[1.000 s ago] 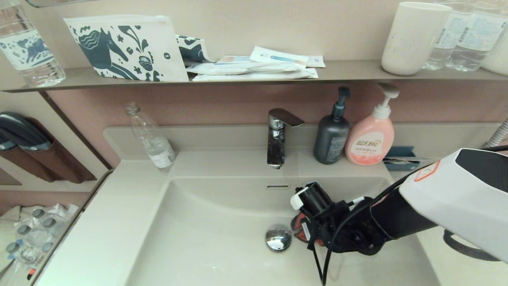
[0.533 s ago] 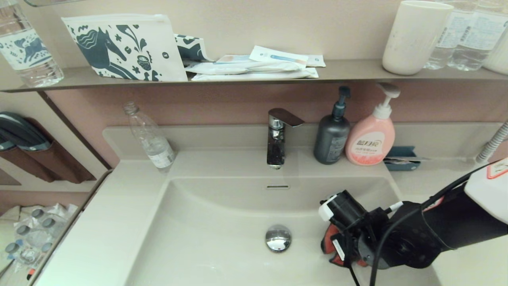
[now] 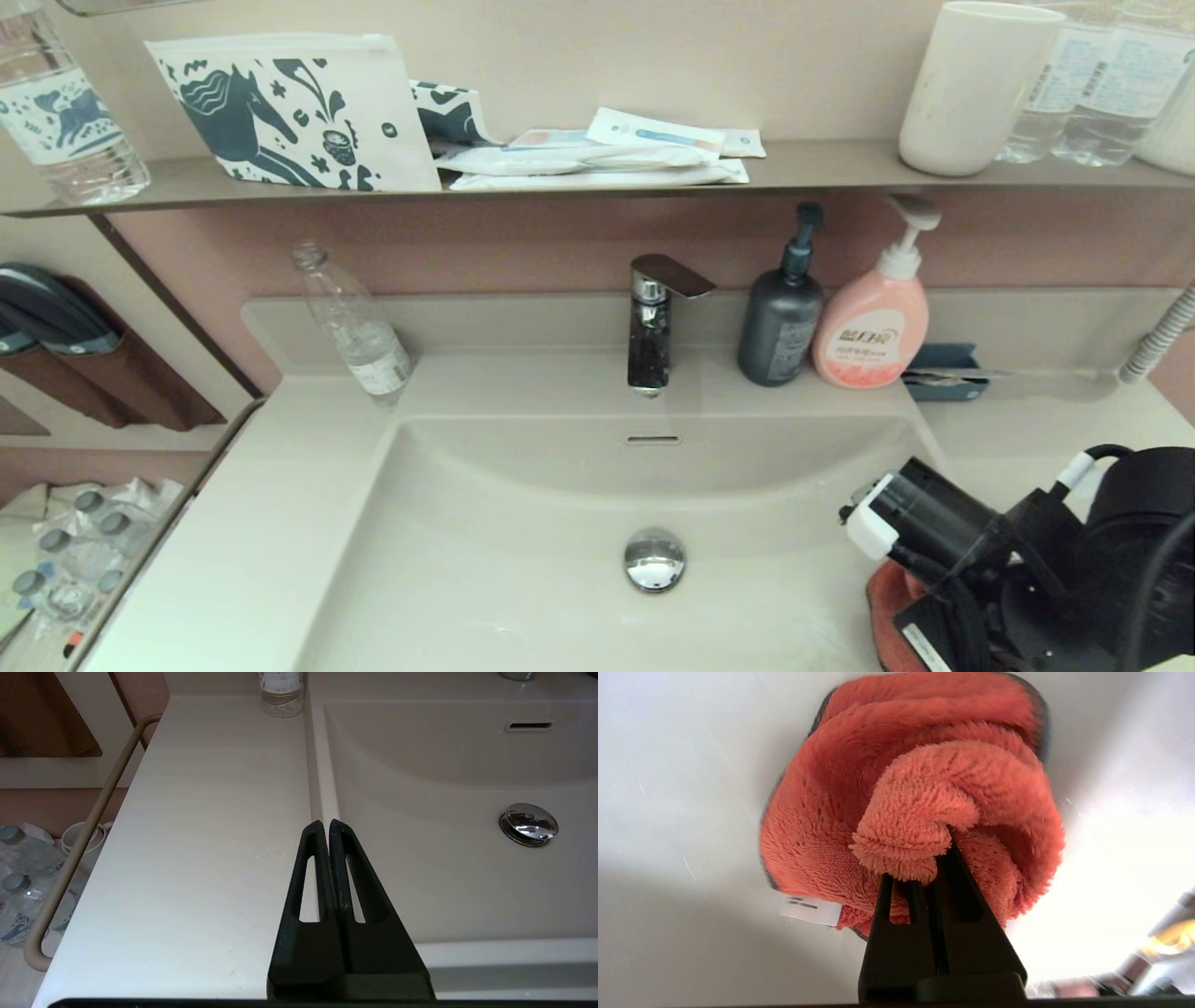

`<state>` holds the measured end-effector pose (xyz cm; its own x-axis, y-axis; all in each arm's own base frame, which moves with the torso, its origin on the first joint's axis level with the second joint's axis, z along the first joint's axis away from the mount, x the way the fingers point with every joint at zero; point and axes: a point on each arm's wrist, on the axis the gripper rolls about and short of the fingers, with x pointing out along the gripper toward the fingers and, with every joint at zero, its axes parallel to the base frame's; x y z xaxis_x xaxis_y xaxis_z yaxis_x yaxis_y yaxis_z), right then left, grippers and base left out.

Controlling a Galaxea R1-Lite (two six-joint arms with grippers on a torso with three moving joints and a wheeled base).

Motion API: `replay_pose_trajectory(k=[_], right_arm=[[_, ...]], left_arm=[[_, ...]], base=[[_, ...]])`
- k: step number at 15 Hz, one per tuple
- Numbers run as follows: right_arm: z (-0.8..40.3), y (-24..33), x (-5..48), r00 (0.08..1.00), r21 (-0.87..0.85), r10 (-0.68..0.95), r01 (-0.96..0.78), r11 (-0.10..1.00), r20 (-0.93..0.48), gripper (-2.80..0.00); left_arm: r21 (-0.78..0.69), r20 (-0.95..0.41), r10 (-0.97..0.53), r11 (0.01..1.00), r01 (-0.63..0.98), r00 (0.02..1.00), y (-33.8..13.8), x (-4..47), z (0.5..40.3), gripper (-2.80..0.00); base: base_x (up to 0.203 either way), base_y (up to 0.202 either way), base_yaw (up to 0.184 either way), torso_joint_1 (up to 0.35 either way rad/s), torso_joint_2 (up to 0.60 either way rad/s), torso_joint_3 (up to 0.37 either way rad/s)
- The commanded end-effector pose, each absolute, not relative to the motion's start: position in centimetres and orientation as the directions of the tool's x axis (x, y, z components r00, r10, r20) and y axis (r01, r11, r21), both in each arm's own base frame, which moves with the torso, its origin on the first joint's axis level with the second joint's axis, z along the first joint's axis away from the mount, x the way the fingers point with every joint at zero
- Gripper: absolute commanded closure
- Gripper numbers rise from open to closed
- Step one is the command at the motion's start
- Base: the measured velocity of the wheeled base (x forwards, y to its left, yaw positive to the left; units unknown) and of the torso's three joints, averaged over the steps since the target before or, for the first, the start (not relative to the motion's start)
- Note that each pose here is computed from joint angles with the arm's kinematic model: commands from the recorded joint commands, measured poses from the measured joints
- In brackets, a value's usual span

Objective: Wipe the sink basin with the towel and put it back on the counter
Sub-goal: Wipe the sink

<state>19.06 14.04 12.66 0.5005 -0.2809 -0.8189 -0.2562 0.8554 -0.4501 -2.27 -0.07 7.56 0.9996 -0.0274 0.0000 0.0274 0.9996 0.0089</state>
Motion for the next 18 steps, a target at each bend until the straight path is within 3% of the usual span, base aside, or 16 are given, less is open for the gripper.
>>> replay_pose_trajectory(k=[1,7,14,18], right_arm=[[15.2,12.8,17.4,0.543,-0.411,-0.229,-0.240,0.879,-0.808,0.00],[16.1,12.6,15.2,0.524,-0.412,-0.207,-0.311,0.856,-0.826,0.00],[13.0,17.0,13.7,0.479,-0.401,-0.202,-0.361,0.842,-0.854,0.00],[12.5,16.1,13.9,0.429,-0.465,-0.302,-0.351,0.813,-0.851,0.00]], left_arm=[[0.009,0.000,-0.028,1.000,0.028,1.000,-0.1,-2.3,7.6,0.00],[0.009,0.000,-0.027,1.000,0.027,1.000,-0.1,-2.3,7.6,0.00],[0.009,0.000,-0.026,1.000,0.026,1.000,-0.1,-2.3,7.6,0.00],[0.009,0.000,-0.028,1.000,0.028,1.000,-0.1,-2.3,7.6,0.00]], base=[[0.000,0.000,0.000,0.000,0.00,0.000],[0.000,0.000,0.000,0.000,0.00,0.000],[0.000,0.000,0.000,0.000,0.00,0.000],[0.000,0.000,0.000,0.000,0.00,0.000]])
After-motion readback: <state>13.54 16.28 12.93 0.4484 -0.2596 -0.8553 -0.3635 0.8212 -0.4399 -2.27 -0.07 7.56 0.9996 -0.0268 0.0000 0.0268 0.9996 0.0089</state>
